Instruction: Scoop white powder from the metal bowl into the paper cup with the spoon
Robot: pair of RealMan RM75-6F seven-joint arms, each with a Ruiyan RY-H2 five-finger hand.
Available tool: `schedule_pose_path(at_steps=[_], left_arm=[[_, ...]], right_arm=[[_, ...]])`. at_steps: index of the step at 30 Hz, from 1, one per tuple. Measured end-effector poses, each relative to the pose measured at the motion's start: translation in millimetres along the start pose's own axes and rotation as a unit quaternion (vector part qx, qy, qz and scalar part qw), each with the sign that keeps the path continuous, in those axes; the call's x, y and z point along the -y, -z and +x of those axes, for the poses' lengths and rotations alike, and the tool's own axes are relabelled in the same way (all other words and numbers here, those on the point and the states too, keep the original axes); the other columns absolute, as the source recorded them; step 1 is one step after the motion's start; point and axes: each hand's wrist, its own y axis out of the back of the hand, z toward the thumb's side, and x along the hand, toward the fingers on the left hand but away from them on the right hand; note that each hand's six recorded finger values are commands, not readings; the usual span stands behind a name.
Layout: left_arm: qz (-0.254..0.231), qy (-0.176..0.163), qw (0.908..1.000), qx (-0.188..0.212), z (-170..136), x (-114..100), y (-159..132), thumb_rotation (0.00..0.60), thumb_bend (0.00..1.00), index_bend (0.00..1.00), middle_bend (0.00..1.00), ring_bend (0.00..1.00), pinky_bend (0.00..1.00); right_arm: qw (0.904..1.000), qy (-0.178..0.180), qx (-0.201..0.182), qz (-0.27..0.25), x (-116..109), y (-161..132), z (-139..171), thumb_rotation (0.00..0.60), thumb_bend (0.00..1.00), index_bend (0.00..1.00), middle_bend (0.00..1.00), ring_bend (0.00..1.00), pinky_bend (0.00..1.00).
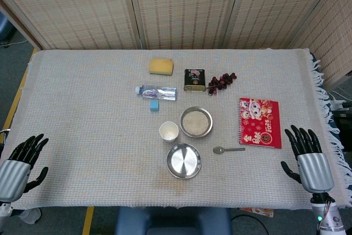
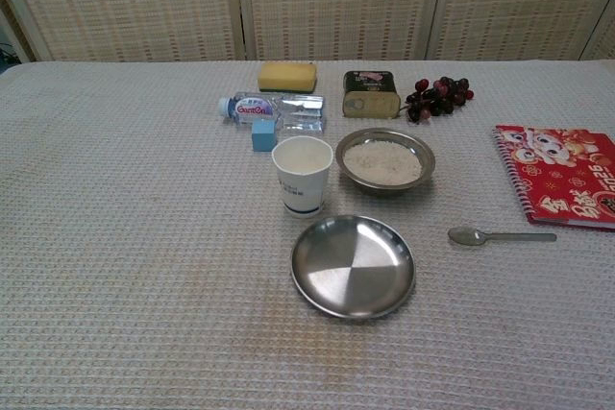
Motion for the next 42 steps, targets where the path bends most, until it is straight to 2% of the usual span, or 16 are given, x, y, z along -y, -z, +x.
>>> schedule_pose_path(at_steps=[7, 14, 18, 23, 30, 42], left_arm=[[-0.004, 0.008, 0.9999, 0.009, 0.2, 3.8, -6.3, 0.6, 0.42, 0.0, 0.0, 0.05, 0.17], [-0.006, 0.008, 0.9996, 0.025, 0.4, 3.8, -12.1, 0.6, 0.46, 0.0, 0.0, 0.05, 0.17], [-0.008, 0.014, 0.9997, 0.02, 0.4, 5.6, -9.9, 0.6, 0.46, 0.0, 0.0, 0.05, 0.17], [-0.012, 0.02, 0.9996, 0.015, 0.2, 5.7, -7.0, 0.6, 0.46, 0.0, 0.0, 0.05, 0.17], [-0.013, 0.021, 0.9995, 0.018, -1.5, 5.0, -8.3, 0.6, 0.46, 0.0, 0.0, 0.05, 0.17], [-0.012, 0.023, 0.9995, 0.018, -1.8, 5.3, -8.1, 0.6, 0.46, 0.0, 0.0, 0.05, 0.17]], right_arm=[[0.9994, -0.028, -0.019, -0.003, 19.1, -13.9, -7.9, 0.6, 0.19, 0.16, 0.0, 0.0, 0.0], [0.9935, -0.088, -0.071, 0.011, 58.0, -50.3, -42.3, 0.6, 0.27, 0.34, 0.0, 0.0, 0.0], [0.9905, -0.102, -0.089, 0.021, 81.1, -69.0, -64.9, 0.6, 0.3, 0.43, 0.0, 0.0, 0.0], [0.9889, -0.114, -0.09, 0.031, 107.2, -81.3, -85.1, 0.6, 0.3, 0.46, 0.0, 0.0, 0.0], [0.9858, -0.133, -0.096, 0.036, 132.9, -95.7, -97.4, 0.6, 0.3, 0.52, 0.03, 0.0, 0.0], [0.9842, -0.143, -0.101, 0.025, 143.7, -106.9, -100.2, 0.6, 0.3, 0.52, 0.03, 0.0, 0.0]])
